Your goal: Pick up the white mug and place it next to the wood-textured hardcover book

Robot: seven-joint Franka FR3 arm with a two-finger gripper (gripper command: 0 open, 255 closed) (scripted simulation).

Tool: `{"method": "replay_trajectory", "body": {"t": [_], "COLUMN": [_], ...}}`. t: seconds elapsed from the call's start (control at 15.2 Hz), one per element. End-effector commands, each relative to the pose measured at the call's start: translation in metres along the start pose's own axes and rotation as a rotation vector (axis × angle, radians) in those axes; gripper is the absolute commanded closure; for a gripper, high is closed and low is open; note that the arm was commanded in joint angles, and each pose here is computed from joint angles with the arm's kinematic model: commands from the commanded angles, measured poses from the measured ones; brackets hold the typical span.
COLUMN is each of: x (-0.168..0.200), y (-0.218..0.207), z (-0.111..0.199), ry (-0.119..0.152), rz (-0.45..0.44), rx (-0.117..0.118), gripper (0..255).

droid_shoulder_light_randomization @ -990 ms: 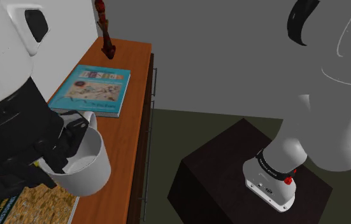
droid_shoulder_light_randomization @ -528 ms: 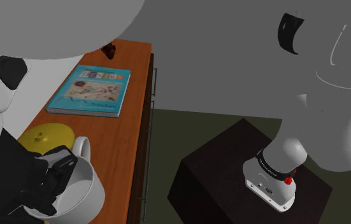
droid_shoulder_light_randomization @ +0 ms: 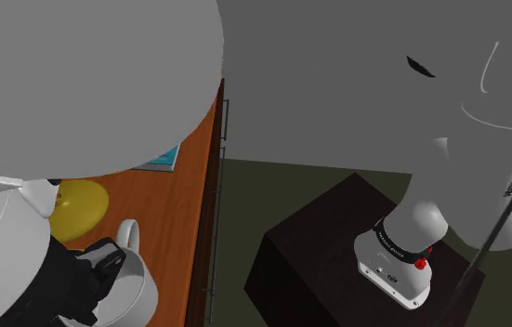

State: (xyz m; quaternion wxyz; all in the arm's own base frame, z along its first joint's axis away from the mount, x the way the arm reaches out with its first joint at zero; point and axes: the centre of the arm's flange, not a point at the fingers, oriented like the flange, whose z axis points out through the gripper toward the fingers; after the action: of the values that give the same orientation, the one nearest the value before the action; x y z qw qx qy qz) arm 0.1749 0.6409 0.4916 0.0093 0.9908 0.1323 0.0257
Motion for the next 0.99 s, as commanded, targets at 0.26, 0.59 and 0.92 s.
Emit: {"method": "replay_trajectory", "body": {"t": [0.26,0.59,0.92], "x": [-0.001,-0.002,-0.004], "y": [-0.001,-0.002,-0.002], "z": [0.032,0.058,0.085], "ry": [0.000,0.000,0.000], "rz": [0.000,0.000,0.000], "rx": [0.001,0.001,0.001], "gripper": [255,255,255]}}
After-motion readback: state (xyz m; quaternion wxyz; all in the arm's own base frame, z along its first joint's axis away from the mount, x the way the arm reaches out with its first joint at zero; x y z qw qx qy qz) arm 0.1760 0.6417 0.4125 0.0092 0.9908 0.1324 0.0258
